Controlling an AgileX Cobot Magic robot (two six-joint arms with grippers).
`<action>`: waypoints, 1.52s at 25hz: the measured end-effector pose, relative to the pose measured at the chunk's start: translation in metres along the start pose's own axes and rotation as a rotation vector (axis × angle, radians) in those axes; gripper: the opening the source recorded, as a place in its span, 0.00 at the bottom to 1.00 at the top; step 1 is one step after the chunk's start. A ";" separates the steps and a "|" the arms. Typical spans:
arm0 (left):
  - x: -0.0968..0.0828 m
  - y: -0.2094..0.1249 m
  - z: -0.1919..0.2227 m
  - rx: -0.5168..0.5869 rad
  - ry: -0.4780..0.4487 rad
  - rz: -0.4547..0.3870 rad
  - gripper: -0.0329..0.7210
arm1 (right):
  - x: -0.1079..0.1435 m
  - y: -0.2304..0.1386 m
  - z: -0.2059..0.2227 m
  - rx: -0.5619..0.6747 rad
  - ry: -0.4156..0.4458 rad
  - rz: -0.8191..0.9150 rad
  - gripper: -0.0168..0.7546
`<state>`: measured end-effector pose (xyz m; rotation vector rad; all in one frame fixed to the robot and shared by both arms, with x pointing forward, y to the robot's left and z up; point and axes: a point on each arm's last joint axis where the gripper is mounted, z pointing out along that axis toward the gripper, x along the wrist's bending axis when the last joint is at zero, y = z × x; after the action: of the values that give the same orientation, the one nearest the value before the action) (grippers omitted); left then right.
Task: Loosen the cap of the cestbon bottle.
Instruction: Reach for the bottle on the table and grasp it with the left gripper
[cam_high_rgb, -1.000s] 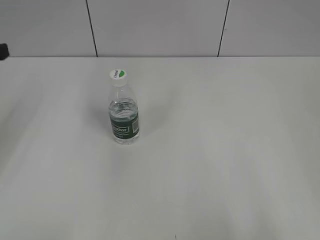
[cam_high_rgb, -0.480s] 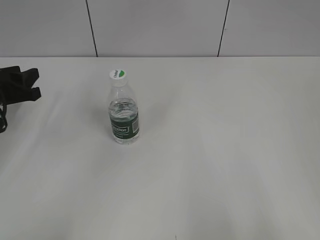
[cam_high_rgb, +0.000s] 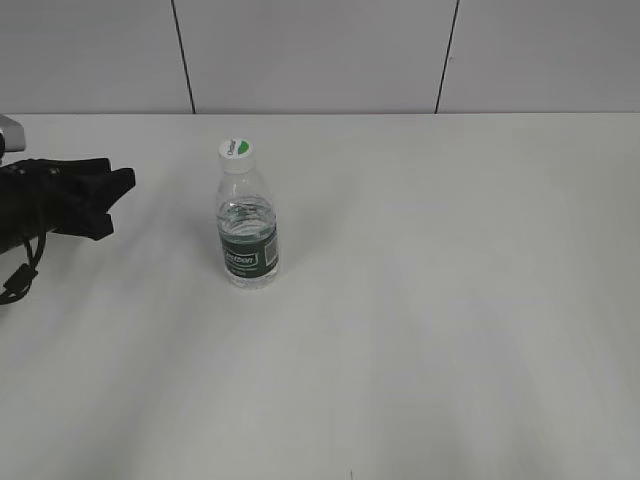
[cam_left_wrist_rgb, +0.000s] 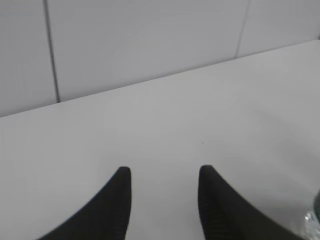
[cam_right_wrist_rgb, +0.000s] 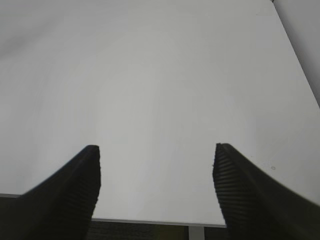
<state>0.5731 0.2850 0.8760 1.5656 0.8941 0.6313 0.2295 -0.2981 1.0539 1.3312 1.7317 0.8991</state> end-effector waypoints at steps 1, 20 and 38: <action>-0.002 0.000 0.002 0.006 -0.040 0.022 0.43 | 0.000 0.000 0.000 0.000 0.000 0.000 0.72; -0.032 -0.007 -0.003 0.107 -0.441 0.135 0.41 | 0.000 0.000 0.000 0.000 0.000 0.000 0.72; -0.032 -0.007 -0.002 0.137 -0.420 -0.037 0.76 | 0.000 0.000 0.000 0.000 0.000 0.000 0.72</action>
<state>0.5522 0.2595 0.8724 1.7166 0.6557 0.2026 0.2295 -0.2981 1.0539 1.3312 1.7317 0.8991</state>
